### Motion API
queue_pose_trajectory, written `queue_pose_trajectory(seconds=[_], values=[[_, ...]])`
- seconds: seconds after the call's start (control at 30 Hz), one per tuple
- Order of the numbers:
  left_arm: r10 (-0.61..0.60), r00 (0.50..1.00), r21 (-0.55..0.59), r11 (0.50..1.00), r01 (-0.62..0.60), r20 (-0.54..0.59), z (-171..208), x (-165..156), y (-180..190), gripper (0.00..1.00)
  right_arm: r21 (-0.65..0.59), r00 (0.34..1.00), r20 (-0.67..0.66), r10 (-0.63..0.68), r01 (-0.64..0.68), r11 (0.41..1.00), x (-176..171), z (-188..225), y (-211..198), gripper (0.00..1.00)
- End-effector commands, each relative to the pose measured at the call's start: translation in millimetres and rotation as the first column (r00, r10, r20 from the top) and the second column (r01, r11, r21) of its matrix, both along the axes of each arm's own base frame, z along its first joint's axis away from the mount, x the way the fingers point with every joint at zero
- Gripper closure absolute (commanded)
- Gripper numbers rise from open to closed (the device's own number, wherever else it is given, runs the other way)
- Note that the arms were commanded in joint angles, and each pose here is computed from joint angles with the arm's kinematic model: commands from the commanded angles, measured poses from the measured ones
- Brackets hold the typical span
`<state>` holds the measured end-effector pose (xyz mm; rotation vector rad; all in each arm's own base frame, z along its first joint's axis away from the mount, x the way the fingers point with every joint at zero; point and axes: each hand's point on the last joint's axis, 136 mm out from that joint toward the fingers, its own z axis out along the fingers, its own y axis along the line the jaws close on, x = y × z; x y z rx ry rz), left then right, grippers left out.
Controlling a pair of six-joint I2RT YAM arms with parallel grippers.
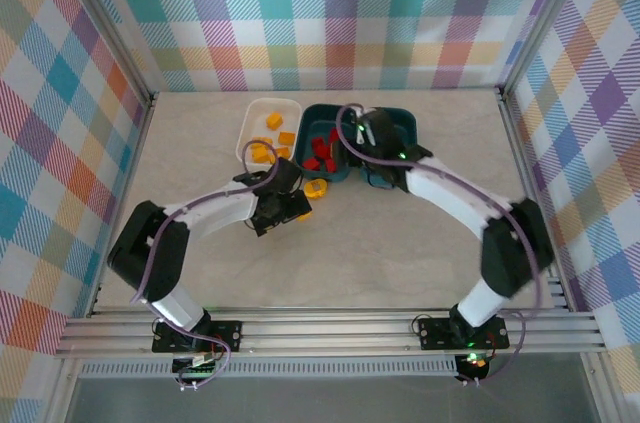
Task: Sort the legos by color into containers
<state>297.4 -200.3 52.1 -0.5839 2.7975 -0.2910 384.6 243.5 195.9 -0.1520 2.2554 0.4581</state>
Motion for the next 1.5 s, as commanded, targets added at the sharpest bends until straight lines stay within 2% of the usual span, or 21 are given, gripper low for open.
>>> queue_pose_trajectory(seconds=[0.0,0.2,0.33,0.47,0.7,0.83,1.3,1.47], values=[[-0.033,0.999,0.001,0.999,0.033,-0.009,-0.7,5.9,-15.6,0.05,0.022,0.996,-0.017,-0.089,0.089,0.996,-23.7,-20.2,-25.3,0.3],[-0.039,0.999,0.049,0.998,0.04,-0.028,-12.6,22.0,-22.6,0.1,-0.014,0.992,-0.047,-0.121,0.121,0.993,-62.5,-49.5,-58.0,0.3],[-0.04,0.997,0.037,0.998,0.043,-0.066,-26.3,28.6,-34.3,0.14,-0.02,0.992,-0.059,-0.11,0.109,0.994,-71.9,-53.1,-62.2,0.3],[-0.005,0.991,0.117,0.993,0.021,-0.132,-39.0,23.7,-23.5,0.19,-0.003,0.983,-0.039,-0.181,0.182,0.983,-74.5,-61.1,-75.4,0.3],[-0.004,0.991,0.124,0.992,0.021,-0.135,-42.2,27.5,-25.6,0.47,0.017,0.954,0.032,-0.298,0.298,0.954,-78.1,-53.0,-101.7,0.3],[-0.011,0.993,0.111,0.994,0.025,-0.119,-36.0,29.6,-27.7,0.56,0.035,0.949,0.054,-0.312,0.31,0.95,-80.7,-49.3,-106.3,0.28],[-0.034,0.997,0.062,0.997,0.039,-0.068,-2.3,21.7,-25.5,0.57,0.027,0.955,0.03,-0.295,0.294,0.955,-78.1,-58.4,-100.2,0.29],[-0.065,0.998,0.029,0.997,0.065,-0.011,31.0,33.9,-25.7,0.57,0.026,0.957,0.026,-0.288,0.287,0.958,-76.9,-59.9,-97.9,0.29]])
